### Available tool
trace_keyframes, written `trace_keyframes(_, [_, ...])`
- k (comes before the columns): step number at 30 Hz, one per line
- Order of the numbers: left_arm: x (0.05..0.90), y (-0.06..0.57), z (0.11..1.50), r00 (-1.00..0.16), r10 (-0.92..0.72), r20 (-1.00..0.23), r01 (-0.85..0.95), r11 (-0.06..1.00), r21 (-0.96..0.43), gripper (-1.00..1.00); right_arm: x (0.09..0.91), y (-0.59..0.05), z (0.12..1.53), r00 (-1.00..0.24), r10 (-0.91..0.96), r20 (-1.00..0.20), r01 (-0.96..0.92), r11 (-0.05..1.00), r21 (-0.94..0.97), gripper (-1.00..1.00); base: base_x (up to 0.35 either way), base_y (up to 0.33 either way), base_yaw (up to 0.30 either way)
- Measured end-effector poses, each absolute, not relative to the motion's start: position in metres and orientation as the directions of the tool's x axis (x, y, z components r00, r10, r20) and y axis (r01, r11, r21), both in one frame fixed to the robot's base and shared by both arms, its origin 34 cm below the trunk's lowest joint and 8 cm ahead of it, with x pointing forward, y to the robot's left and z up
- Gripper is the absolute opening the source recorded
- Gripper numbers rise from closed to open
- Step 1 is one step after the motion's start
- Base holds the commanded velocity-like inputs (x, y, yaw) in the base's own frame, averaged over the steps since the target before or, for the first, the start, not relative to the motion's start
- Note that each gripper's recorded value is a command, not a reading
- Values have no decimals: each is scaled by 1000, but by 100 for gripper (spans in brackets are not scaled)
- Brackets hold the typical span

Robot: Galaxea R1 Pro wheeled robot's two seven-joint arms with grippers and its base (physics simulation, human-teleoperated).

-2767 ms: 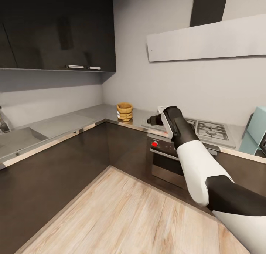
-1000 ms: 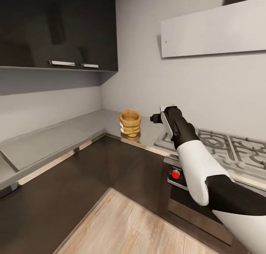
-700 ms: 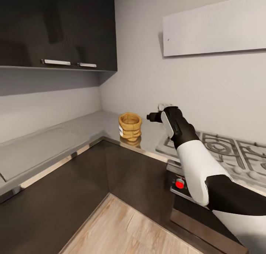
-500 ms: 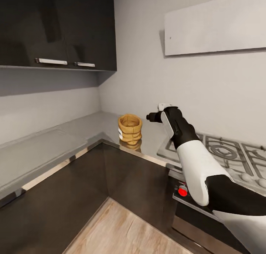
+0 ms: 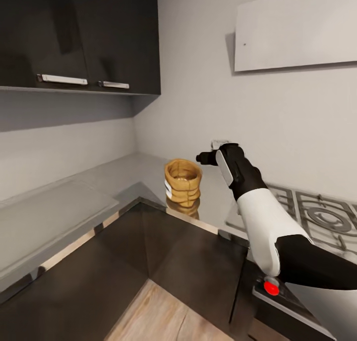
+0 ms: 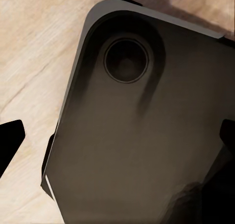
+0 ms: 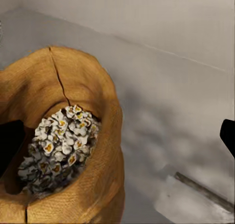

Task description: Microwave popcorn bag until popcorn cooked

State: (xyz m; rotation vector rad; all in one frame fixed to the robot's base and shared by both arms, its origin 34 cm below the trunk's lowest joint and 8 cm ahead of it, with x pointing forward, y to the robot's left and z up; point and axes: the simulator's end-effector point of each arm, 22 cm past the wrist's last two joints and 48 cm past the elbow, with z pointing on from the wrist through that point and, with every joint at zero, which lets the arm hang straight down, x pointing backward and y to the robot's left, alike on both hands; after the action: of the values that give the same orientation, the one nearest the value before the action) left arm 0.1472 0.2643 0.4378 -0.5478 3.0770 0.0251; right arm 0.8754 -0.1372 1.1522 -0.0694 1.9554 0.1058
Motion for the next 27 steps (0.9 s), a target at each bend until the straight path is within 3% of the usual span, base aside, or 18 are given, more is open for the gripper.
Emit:
trace_keyframes(6, [147, 264, 438, -938, -345, -20, -345, 938, 13, 100, 876, -137, 1148, -385, 0, -923, -99, 994, 41, 100, 228, 195, 0])
trace_keyframes(17, [148, 264, 438, -938, -345, -20, -345, 938, 13, 100, 873, -137, 1093, -504, -30, -863, -95, 995, 21, 100, 9, 8, 0])
trace_keyframes(27, [148, 265, 438, -938, -345, -20, -346, 938, 14, 100, 872, -138, 1080, -530, -35, -847, -94, 995, 18, 100, 0, 0, 0])
